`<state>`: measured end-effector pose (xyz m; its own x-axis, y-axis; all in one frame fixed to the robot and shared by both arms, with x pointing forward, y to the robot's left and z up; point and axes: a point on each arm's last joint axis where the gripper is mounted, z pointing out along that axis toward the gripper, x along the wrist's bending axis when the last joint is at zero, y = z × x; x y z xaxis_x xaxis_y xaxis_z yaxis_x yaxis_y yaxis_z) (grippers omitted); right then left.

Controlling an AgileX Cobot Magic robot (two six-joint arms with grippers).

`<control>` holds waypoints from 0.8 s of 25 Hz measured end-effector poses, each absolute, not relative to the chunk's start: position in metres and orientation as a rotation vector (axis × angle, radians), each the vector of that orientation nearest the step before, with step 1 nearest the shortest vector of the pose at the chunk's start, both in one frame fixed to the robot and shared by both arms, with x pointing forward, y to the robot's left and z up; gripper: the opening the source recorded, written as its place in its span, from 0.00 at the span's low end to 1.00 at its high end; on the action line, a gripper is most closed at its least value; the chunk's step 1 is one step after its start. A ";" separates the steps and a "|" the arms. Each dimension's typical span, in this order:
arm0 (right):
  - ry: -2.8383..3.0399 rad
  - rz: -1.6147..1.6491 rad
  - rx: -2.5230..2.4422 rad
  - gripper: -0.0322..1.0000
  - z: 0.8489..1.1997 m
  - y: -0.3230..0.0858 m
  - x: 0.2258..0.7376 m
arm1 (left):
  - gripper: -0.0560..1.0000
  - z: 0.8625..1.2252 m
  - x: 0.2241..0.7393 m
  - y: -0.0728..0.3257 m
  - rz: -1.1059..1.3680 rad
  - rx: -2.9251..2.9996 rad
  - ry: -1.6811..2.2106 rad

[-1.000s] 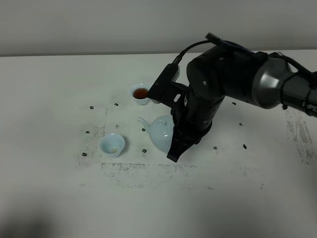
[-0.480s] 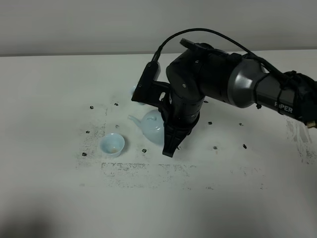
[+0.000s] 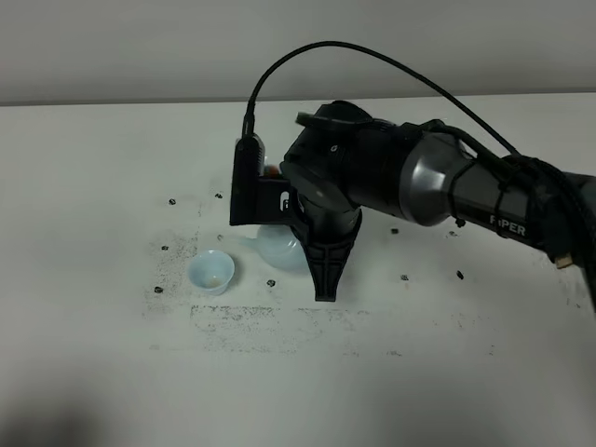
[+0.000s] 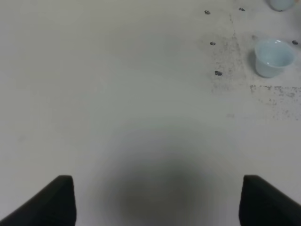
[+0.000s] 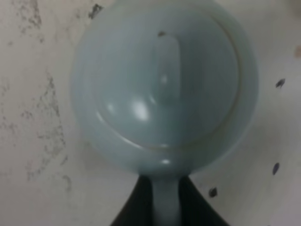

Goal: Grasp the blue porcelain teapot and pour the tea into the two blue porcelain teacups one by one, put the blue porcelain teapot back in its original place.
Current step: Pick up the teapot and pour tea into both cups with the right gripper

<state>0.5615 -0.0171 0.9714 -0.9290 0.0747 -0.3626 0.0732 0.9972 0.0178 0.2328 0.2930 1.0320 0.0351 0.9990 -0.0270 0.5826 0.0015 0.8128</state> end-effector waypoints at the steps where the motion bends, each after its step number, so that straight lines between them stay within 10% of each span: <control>1: 2.770 -0.006 0.072 0.07 0.966 -0.014 0.561 | 0.70 1.032 0.233 0.293 0.805 1.656 1.622; 20: 2.689 -0.060 -0.134 0.07 0.976 0.009 0.555 | 0.70 1.032 0.233 0.293 0.804 1.656 1.622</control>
<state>0.5547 0.0091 0.9761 -0.8963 -0.1042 -0.4311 -0.0848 0.9943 -0.0641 0.2328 0.2930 1.0320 0.0346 0.9990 -0.0278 0.5826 0.0024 0.8127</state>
